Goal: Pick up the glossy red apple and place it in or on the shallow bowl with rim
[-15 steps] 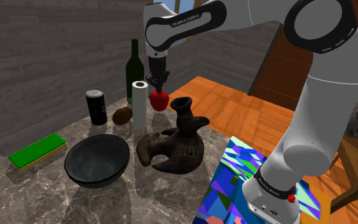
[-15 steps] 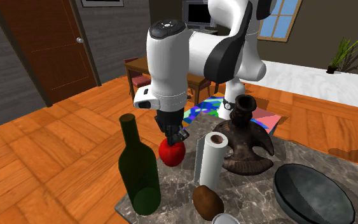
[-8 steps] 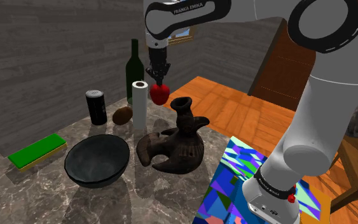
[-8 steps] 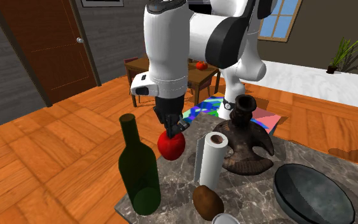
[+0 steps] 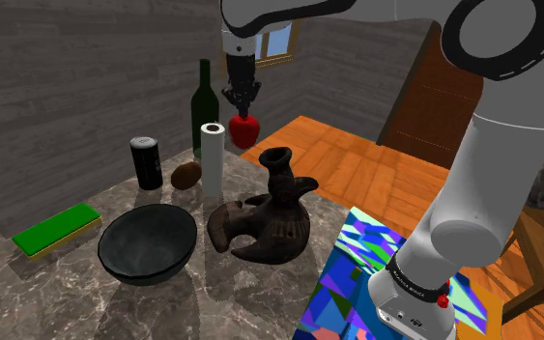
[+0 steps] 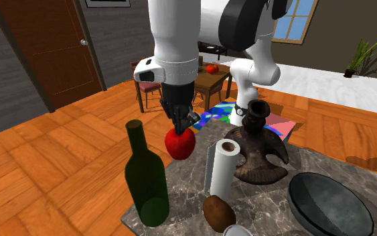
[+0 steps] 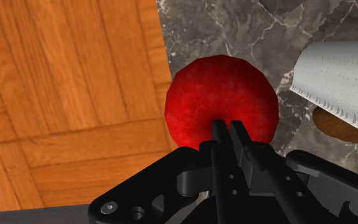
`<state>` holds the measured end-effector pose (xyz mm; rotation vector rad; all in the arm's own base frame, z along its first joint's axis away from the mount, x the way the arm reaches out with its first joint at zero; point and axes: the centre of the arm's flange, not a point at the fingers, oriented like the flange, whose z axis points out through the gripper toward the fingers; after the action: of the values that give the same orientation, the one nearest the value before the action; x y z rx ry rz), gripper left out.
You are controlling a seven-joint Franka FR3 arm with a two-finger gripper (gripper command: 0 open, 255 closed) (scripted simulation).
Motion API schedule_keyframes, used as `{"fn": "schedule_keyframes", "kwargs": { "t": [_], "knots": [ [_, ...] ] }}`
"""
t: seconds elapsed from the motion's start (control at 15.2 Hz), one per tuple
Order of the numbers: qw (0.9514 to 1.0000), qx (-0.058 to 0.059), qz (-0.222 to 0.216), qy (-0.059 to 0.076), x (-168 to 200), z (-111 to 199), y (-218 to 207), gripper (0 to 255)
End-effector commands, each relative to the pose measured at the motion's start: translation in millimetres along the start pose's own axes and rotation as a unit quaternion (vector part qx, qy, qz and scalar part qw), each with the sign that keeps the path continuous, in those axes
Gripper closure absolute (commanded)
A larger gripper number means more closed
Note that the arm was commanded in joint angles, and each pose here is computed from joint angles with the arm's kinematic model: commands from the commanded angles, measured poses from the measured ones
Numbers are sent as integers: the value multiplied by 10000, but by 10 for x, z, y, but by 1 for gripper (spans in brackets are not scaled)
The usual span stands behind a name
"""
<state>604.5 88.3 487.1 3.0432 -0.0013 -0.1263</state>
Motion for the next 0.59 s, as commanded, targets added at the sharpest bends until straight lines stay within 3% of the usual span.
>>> {"fn": "schedule_keyframes", "kwargs": {
  "t": [0.0, 0.53],
  "knots": [
    [10000, 0, 0, -2, -8, -101, 7, 255],
    [10000, 0, 0, -2, -43, -520, 47, 255]
  ]
}}
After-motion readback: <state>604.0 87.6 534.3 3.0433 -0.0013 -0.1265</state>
